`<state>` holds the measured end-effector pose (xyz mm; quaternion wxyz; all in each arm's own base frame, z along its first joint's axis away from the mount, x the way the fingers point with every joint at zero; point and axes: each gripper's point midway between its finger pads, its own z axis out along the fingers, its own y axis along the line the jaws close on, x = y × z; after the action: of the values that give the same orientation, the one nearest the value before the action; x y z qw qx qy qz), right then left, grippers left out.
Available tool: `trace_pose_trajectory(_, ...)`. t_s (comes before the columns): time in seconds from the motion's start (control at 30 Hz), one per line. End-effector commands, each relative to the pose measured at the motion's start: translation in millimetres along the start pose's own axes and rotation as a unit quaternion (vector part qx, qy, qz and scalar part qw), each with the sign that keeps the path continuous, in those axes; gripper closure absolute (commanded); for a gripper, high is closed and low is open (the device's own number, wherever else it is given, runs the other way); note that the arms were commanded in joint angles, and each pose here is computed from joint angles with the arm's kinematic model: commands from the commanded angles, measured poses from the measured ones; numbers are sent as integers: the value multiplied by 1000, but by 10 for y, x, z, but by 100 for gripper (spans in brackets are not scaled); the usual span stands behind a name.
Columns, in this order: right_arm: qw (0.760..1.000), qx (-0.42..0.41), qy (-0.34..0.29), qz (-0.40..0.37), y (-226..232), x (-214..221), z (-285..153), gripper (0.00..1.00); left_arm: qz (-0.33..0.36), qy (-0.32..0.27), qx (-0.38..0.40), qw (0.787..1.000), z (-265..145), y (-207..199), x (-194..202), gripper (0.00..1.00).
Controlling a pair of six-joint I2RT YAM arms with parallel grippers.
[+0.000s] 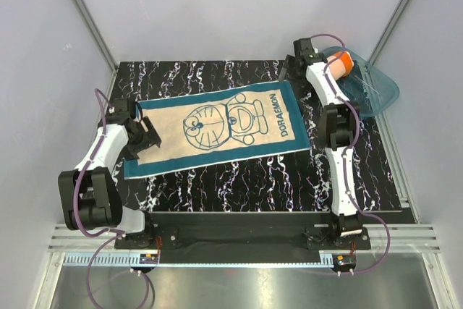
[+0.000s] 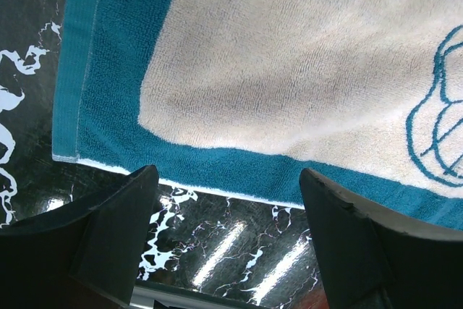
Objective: Roll the towels
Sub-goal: Flatten the towel, then fold the towel
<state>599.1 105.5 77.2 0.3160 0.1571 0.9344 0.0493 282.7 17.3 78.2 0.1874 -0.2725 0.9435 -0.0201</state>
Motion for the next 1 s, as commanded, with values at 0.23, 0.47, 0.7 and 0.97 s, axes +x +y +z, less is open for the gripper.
trace_pose_trajectory(0.23,1000,23,2,13,-604,671,-1231,7,-16,-45,37,998,-186,-80,-133,15)
trace_pose_trajectory(0.47,996,63,64,30,-1063,1408,-1314,11,-35,-44,72,996,-329,-65,-66,15)
trace_pose_trajectory(0.7,991,43,116,48,-1162,1877,-1340,21,-6,-39,98,994,-389,-90,83,15)
trace_pose_trajectory(0.97,988,42,142,48,-1168,2050,-1120,34,-22,-36,61,997,-329,34,95,12)
